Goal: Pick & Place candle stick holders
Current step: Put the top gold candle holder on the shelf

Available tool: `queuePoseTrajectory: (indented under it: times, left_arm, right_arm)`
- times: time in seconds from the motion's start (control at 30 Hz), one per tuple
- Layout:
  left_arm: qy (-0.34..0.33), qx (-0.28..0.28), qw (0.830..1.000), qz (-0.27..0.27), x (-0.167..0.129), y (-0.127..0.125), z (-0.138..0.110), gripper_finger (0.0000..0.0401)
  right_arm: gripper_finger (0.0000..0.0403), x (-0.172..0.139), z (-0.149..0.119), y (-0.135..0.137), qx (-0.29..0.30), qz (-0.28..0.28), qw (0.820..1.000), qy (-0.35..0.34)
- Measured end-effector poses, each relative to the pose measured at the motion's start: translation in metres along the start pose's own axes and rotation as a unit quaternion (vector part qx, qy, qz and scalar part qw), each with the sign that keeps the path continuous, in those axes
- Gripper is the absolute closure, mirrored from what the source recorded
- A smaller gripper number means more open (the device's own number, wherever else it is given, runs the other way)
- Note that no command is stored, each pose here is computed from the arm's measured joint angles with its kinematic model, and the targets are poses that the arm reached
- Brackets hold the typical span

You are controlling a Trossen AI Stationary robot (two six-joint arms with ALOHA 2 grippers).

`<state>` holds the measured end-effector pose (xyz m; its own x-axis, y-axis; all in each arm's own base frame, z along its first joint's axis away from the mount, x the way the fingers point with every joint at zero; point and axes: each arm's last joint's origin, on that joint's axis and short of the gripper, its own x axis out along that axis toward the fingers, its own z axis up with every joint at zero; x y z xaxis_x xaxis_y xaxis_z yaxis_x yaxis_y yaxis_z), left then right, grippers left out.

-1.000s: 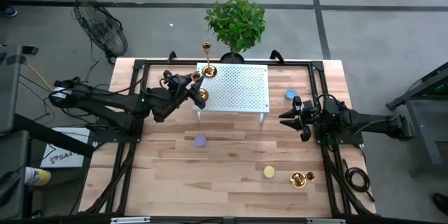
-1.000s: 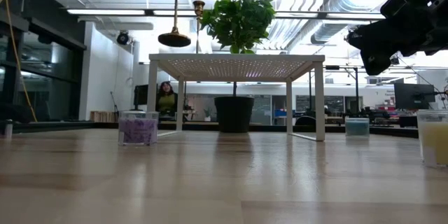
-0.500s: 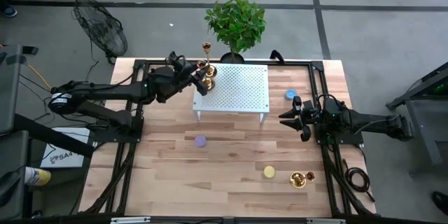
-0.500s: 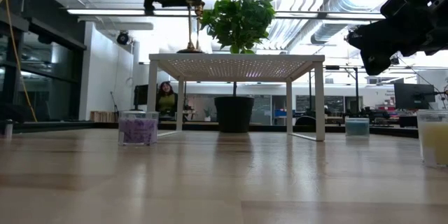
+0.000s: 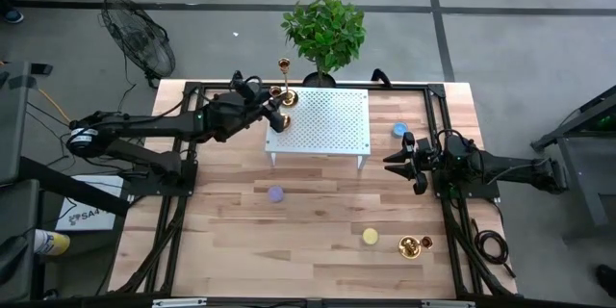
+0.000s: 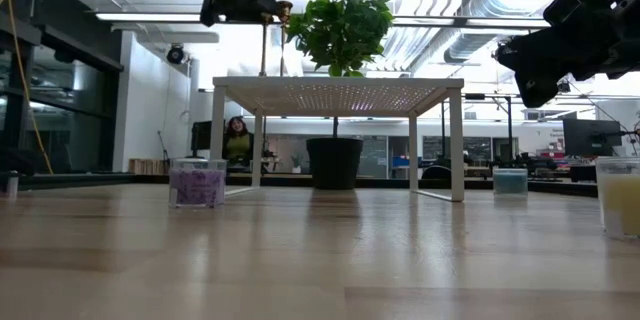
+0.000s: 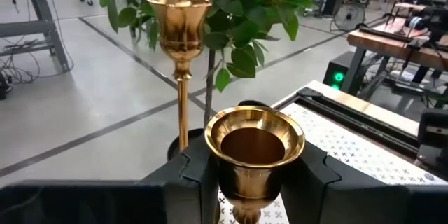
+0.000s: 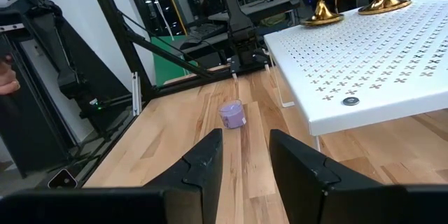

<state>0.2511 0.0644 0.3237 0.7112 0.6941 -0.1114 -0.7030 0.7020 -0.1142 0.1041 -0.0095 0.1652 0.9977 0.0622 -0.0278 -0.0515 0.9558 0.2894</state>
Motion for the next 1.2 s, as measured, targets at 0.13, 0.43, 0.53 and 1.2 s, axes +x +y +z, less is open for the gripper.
queuePoseTrajectory:
  times: [0.13,0.43,0.53,1.2]
  left_arm:
    - [0.0,-0.002,1.0,-0.001,0.0,0.0,0.0,0.0286]
    - [0.019,-0.002,1.0,-0.007,-0.0002,0.0001,-0.0038,0.0286]
    - [0.021,-0.004,1.0,-0.017,-0.0002,-0.0005,-0.0039,0.0286]
    - [0.021,0.036,0.998,-0.046,-0.0003,-0.0023,-0.0033,0.0286]
  right_arm:
    - [0.0289,0.0,0.0,0.0,0.0,0.0,1.0,0.0]
    - [0.0289,0.0,0.0,0.0,0.0,0.0,1.0,0.0]
    - [0.0289,0.0,-0.0001,0.0,0.0,0.0,1.0,0.0]
    - [0.0289,0.0,-0.0001,-0.0001,0.0,0.0,1.0,0.0]
